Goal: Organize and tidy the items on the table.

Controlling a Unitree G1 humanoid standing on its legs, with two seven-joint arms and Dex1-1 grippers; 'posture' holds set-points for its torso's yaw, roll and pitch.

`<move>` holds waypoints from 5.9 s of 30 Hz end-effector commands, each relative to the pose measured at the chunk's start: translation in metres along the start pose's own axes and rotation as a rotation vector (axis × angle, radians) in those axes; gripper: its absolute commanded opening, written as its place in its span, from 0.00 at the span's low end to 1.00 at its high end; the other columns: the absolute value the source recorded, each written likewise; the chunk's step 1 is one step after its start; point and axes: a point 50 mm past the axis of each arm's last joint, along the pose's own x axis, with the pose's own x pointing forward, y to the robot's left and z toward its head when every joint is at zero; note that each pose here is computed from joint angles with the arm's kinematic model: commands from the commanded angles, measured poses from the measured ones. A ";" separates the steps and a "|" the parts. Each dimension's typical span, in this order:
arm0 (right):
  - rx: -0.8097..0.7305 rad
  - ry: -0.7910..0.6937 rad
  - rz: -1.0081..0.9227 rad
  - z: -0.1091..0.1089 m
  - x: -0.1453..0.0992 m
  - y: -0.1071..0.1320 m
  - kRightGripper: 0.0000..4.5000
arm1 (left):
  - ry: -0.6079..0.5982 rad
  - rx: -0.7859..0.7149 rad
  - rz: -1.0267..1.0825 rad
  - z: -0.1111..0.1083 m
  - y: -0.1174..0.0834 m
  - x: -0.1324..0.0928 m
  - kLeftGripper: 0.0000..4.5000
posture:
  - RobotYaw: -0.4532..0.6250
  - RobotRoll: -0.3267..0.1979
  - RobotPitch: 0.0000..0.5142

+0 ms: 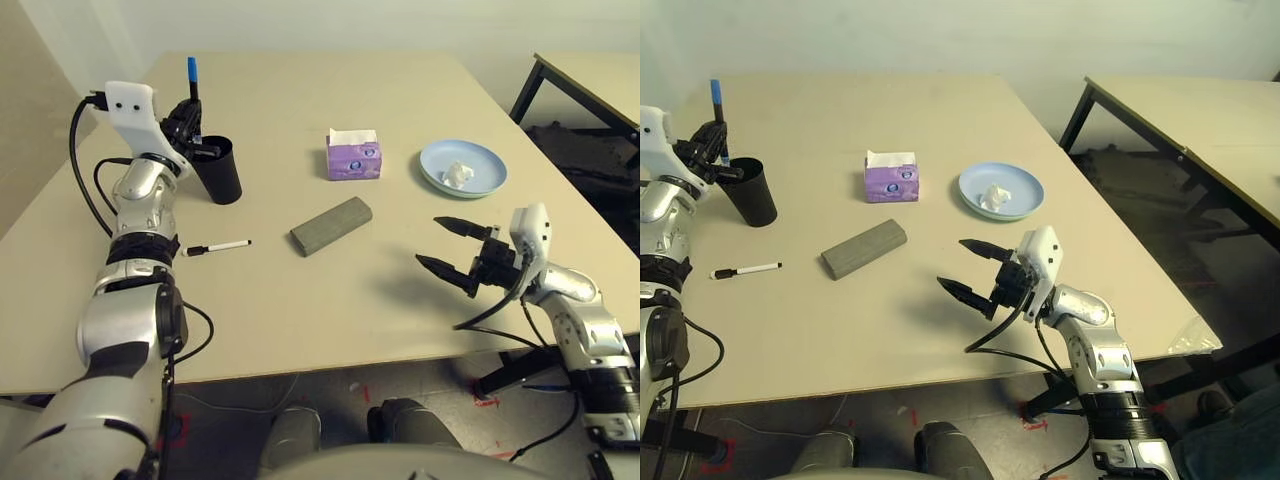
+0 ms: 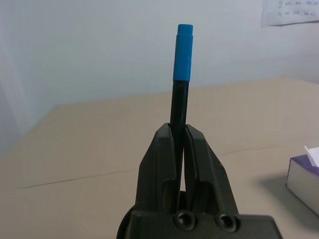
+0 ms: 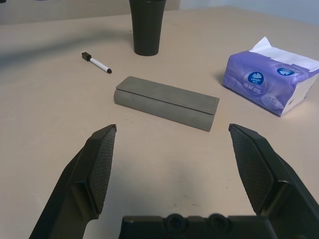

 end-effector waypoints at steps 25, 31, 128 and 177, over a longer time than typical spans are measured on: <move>-0.011 0.010 0.006 0.002 -0.002 -0.002 1.00 | -0.045 -0.028 -0.031 0.004 0.000 -0.001 0.99 | 0.41 0.62 0.14; -0.049 0.017 0.054 0.006 -0.005 -0.002 1.00 | 0.004 0.050 -0.325 0.018 0.001 -0.008 0.99 | 0.41 0.62 0.12; 0.000 0.043 -0.043 -0.010 0.010 -0.002 1.00 | -0.008 0.049 -0.093 0.041 0.037 -0.042 0.00 | 0.45 0.62 0.10; -0.030 0.043 -0.066 -0.002 0.005 -0.005 1.00 | 0.051 0.027 0.032 -0.004 0.035 -0.021 1.00 | 0.40 0.62 0.14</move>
